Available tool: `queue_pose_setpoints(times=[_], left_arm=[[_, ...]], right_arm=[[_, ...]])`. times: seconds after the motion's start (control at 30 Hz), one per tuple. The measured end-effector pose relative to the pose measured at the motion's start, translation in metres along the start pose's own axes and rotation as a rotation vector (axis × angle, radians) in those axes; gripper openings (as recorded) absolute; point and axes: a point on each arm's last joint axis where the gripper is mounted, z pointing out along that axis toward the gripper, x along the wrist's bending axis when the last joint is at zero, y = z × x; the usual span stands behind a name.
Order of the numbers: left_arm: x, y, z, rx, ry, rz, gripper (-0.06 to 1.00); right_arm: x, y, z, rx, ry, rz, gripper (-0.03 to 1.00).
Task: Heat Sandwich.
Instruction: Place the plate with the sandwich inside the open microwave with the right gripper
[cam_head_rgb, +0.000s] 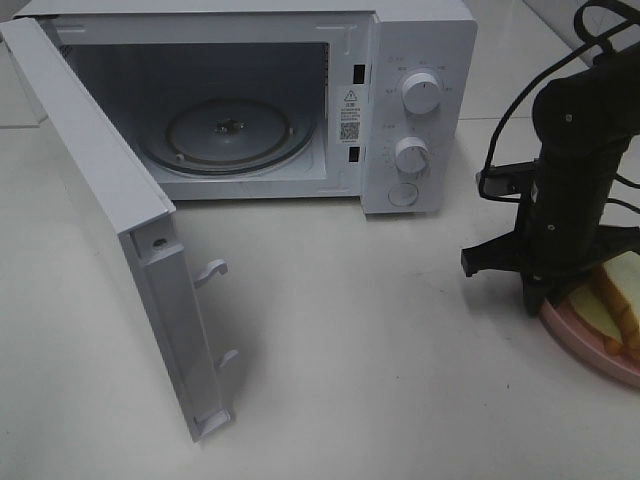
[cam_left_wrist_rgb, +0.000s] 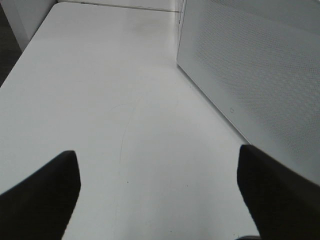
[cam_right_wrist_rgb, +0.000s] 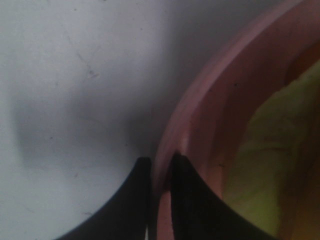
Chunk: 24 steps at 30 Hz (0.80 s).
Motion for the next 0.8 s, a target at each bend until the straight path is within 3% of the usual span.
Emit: queue_pose_setpoints(times=[0.33, 0.8], left_arm=[[0.000, 0.000, 0.000, 0.000, 0.000, 0.000, 0.80], [0.000, 0.000, 0.000, 0.000, 0.000, 0.000, 0.80]], right_arm=[[-0.005, -0.006, -0.026, -0.029, -0.038, -0.029, 0.06], [0.001, -0.018, -0.050, -0.044, -0.136, -0.119, 0.06]])
